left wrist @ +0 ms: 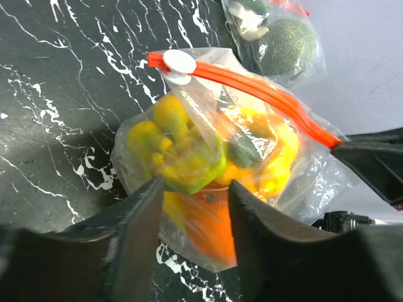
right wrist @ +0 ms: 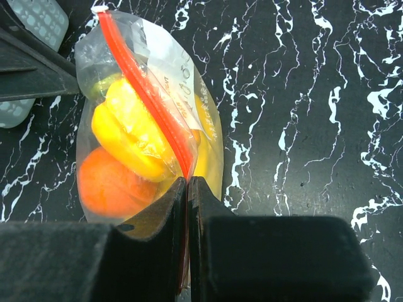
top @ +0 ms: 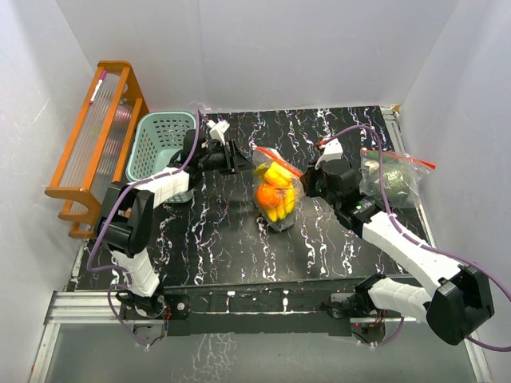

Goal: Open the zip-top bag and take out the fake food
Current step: Adjust the zipper food storage bag at the center of the board.

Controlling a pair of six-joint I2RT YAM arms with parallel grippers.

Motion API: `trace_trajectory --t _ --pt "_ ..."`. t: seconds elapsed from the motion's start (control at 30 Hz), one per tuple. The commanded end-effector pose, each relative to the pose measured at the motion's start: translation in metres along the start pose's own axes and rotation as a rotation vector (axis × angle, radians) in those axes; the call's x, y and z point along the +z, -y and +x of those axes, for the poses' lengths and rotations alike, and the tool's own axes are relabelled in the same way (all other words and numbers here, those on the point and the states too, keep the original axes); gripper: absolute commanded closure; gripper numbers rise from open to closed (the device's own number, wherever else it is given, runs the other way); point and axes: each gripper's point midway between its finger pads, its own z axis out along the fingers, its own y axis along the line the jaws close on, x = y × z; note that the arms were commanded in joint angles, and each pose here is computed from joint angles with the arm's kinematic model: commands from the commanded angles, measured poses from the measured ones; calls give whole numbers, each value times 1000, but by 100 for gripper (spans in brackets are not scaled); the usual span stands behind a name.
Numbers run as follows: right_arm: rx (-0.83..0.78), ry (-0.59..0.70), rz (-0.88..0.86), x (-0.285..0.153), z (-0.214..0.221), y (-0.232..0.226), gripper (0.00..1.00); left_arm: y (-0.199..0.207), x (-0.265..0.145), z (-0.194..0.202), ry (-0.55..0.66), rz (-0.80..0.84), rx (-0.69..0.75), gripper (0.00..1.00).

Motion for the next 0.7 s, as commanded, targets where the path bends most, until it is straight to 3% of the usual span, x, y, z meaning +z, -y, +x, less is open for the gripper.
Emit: trace_trajectory --t 0.0,0.47,0.5,0.67 --pt "-2 104 -32 -14 -41 -9 92 13 -10 -17 66 -21 59 49" --pt "14 84 -169 -13 -36 -34 92 31 2 -45 165 88 4 37" --pt "14 84 -168 -13 -36 -34 92 31 3 -47 163 89 0 39" --pt "16 93 -164 -18 -39 -33 92 28 8 -36 133 125 -36 75"
